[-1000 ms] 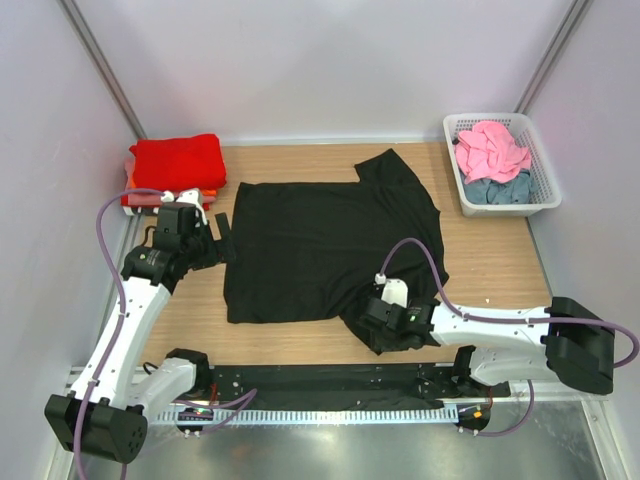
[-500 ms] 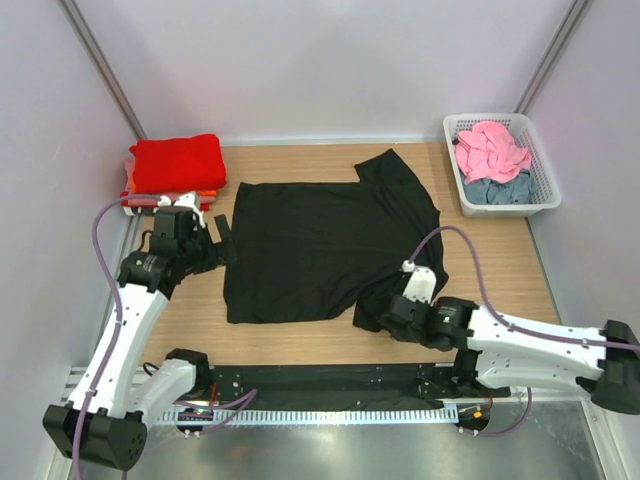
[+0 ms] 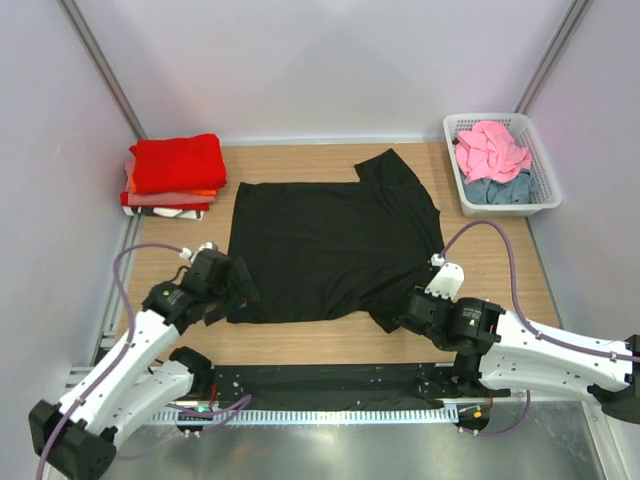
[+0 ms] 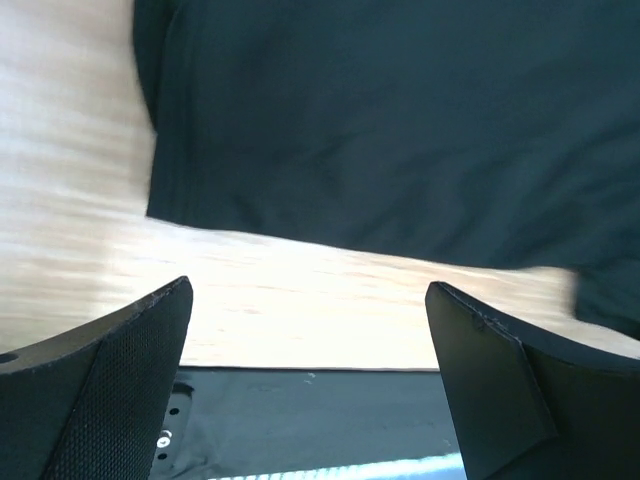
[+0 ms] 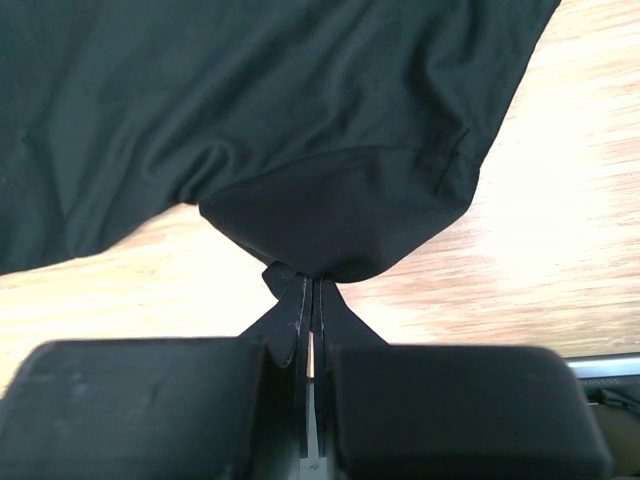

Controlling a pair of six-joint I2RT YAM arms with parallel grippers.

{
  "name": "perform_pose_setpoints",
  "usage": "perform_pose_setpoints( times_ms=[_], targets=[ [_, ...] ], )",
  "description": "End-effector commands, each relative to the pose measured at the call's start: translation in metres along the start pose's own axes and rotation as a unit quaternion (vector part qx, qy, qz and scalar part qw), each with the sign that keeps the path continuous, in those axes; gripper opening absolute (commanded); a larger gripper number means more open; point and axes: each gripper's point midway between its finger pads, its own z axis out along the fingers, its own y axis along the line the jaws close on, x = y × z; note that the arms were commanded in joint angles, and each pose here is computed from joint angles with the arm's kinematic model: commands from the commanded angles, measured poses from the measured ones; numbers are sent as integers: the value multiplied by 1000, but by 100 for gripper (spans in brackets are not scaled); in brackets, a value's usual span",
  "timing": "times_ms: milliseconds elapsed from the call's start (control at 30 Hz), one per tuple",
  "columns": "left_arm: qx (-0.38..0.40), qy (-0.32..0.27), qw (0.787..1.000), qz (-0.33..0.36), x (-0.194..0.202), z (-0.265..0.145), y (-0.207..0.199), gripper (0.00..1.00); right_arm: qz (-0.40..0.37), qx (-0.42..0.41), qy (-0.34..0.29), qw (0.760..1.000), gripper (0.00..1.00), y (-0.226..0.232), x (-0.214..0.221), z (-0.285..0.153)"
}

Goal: Fold and stack the t-shirts
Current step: Fold the tshirt

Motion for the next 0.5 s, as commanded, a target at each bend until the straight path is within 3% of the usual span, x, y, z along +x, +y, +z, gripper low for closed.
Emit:
perform_pose_setpoints(
  times_ms=[0, 233, 467],
  targets=[
    [-53, -40, 996, -61, 0, 22, 16, 100, 32, 5, -48, 998, 1, -1, -18, 1],
    [-98, -68, 989, -86, 12, 44, 54, 88, 57, -16, -66, 996, 1, -6, -28, -8],
    [-114, -75, 986, -95, 16, 53, 66, 66, 53, -20, -67, 996, 1, -4, -30, -8]
  ],
)
